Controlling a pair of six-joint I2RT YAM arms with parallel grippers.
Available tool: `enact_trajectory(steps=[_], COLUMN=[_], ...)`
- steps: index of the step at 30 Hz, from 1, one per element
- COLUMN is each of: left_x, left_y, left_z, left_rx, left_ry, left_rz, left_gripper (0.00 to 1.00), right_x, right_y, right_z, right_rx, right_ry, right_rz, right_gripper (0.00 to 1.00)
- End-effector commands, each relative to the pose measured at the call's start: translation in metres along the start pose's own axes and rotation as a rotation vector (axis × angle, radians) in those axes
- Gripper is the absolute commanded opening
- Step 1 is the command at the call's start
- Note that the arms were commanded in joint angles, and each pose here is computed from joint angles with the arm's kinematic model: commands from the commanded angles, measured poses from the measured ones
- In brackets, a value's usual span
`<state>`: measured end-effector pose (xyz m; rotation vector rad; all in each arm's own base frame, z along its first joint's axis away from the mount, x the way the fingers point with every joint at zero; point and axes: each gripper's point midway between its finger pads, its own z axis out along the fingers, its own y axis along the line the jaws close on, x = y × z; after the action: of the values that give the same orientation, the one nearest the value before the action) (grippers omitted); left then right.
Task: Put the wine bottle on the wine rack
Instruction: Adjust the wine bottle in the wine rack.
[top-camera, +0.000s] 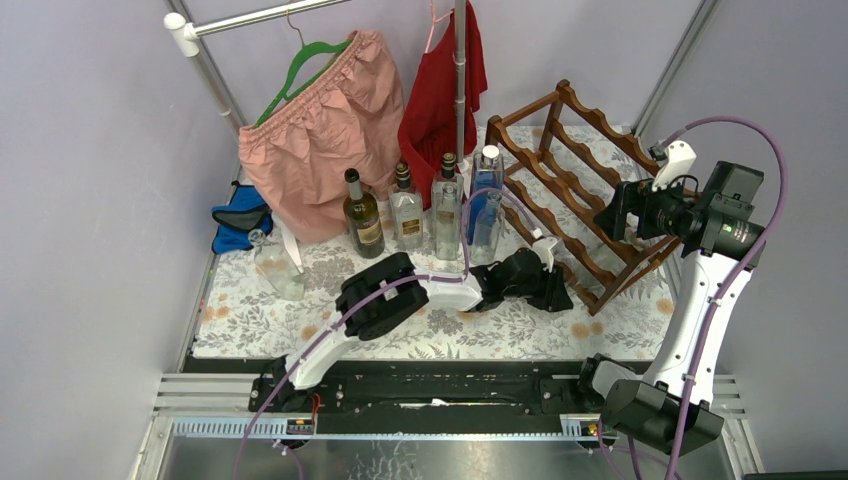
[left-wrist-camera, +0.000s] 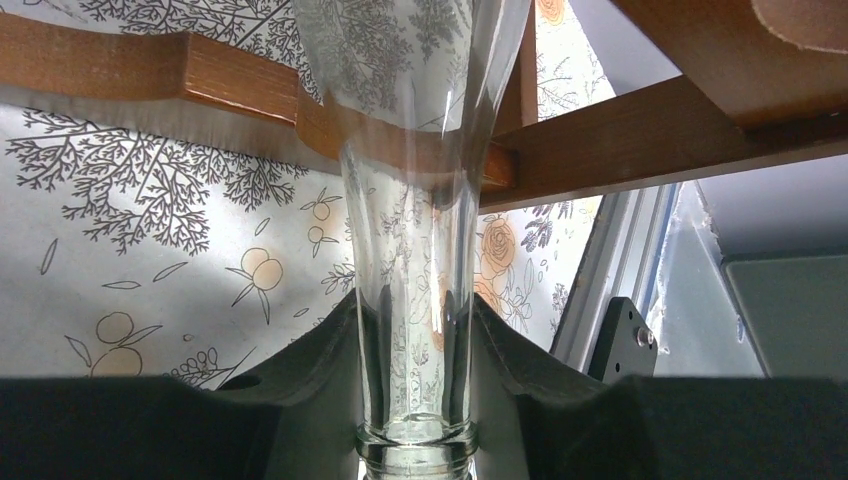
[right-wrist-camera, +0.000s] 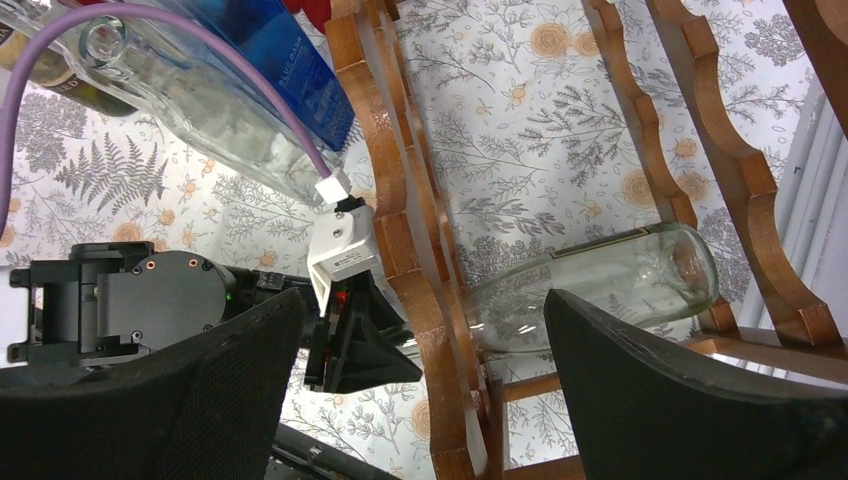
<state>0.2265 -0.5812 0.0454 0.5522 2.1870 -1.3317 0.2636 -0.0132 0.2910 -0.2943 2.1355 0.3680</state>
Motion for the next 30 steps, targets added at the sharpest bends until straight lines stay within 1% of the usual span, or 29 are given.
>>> enact_trajectory(steps=[1,7,12,15,18,21,25,28,30], left_x=[-0.037,-0.048,-0.054,-0.05,-0.037,-0.023,-0.017,-0.016,-0.021], left_y=[-0.026,-0.035,-0.048,-0.047,-0.039,-0.036,-0.04,-0.044,-0.048], left_z=[-0.001,-0.007,-0.012,-0.006,-0.002,0.0,-0.001,-0.001,-0.005], left_rx=[0.135,0.199,0.272,0.271,0.254,0.276,0.329,0.331,0.36], left_ry=[-0.137,-0.206,-0.232,-0.2,-0.164,-0.122,-0.114,-0.124,-0.155], left_rz=[0.043,0.006,-0.065,-0.069,-0.063,-0.106,-0.208,-0.228,-0.253], left_gripper=[0.0,0.0,0.0,0.0,0.0,0.0,0.0,0.0,0.0], right_x=[-0.009,-0.007,-0.006,-0.006,-0.006,-0.005,-0.005,-0.006,-0.006], right_y=[0.008,0.008,0.007,0.008,0.007,0.007,0.008,0.008,0.008], right_z=[0.0,0.001,0.003,0.003,0.003,0.004,0.005,0.004,0.004], right_rx=[-0.037,-0.039,-0.044,-0.047,-0.043,-0.045,-0.054,-0.055,-0.054], right_ry=[-0.048,-0.048,-0.046,-0.046,-0.046,-0.042,-0.045,-0.048,-0.049], right_rz=[-0.02,-0.018,-0.015,-0.015,-0.022,-0.02,-0.013,-0.011,-0.014], right_gripper=[0.97,0.97,0.97,0.97,0.97,0.97,0.97,0.97,0.97])
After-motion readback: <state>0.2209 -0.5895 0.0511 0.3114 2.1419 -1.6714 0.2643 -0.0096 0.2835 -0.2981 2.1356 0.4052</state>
